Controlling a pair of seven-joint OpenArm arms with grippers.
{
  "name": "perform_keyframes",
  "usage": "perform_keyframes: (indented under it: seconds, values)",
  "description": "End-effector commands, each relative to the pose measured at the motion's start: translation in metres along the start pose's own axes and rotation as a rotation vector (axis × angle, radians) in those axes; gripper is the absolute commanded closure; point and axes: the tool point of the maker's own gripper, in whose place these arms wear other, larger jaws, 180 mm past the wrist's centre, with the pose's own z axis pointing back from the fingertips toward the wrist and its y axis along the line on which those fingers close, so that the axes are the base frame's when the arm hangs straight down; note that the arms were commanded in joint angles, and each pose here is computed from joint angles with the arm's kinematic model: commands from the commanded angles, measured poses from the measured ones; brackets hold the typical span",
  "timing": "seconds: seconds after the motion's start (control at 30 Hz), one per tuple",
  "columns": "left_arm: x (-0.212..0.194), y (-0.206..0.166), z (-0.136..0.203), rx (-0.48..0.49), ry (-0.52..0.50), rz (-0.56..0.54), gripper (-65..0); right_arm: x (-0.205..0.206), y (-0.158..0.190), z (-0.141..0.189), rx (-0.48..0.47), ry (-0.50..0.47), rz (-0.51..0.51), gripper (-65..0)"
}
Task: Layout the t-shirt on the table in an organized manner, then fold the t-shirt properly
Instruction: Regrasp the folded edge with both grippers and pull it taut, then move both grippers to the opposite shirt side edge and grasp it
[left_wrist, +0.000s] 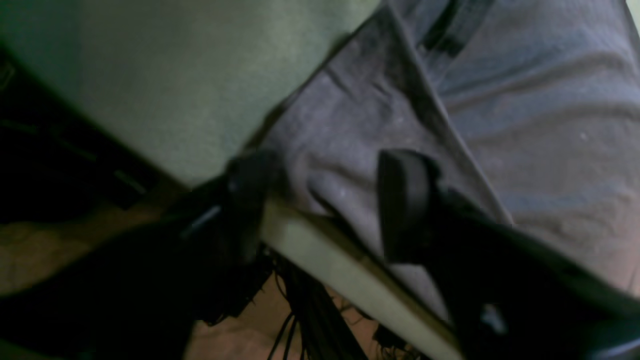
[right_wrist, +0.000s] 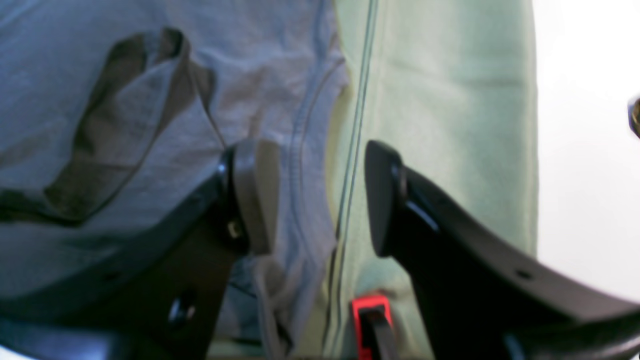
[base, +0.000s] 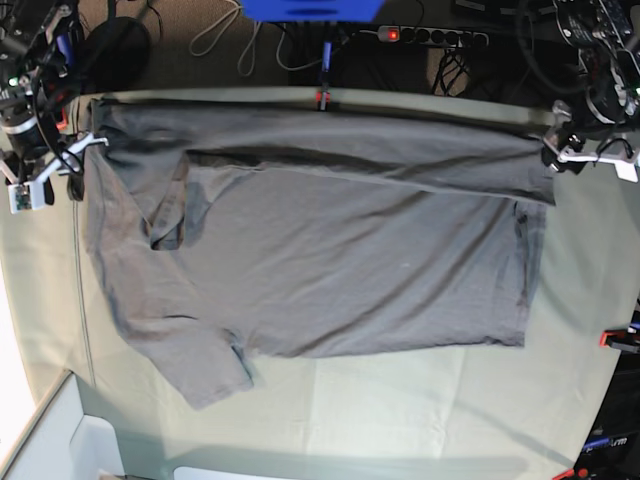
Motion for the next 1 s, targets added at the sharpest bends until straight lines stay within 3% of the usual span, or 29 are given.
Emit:
perform_keyframes:
  seconds: [0.0,0.2,0.37,0.57,0.67,0.8,0.97]
  values:
    - [0.012,-0.004,0.004,-0.014,-0.034,-0.01,-37.3,0.014,-0.004,0.001,-0.008,-0.045,0.012,-28.6]
    - [0.03,-0.017,0.006,-0.042,-0.08,-0.022,-36.7,0.043,0.004,-0.016,0.02,-0.112,0.01,-28.7]
    - [0.069,-0.053,0.006,-0.112,-0.172,-0.024,-36.8,0.072,0.002,-0.058,0.067,-0.146,-0.013,-28.8]
    - [0.118,-0.103,0.001,-0.221,-0.259,0.021,-47.7,0.093,-0.019,-0.123,0.131,-0.099,-0.09,-28.8]
    - [0.135,-0.119,-0.009,-0.257,-0.261,0.059,-49.7,0.099,-0.025,-0.153,0.181,-0.043,-0.105,-28.8]
    - [0.153,-0.123,-0.034,-0.222,-0.227,0.078,-49.8,0.109,-0.022,-0.177,0.236,-0.078,-0.151,-28.9]
    - [0.174,-0.114,-0.055,-0.111,-0.327,0.035,-49.9,0.104,-0.01,-0.19,0.28,-0.102,-0.175,-28.9]
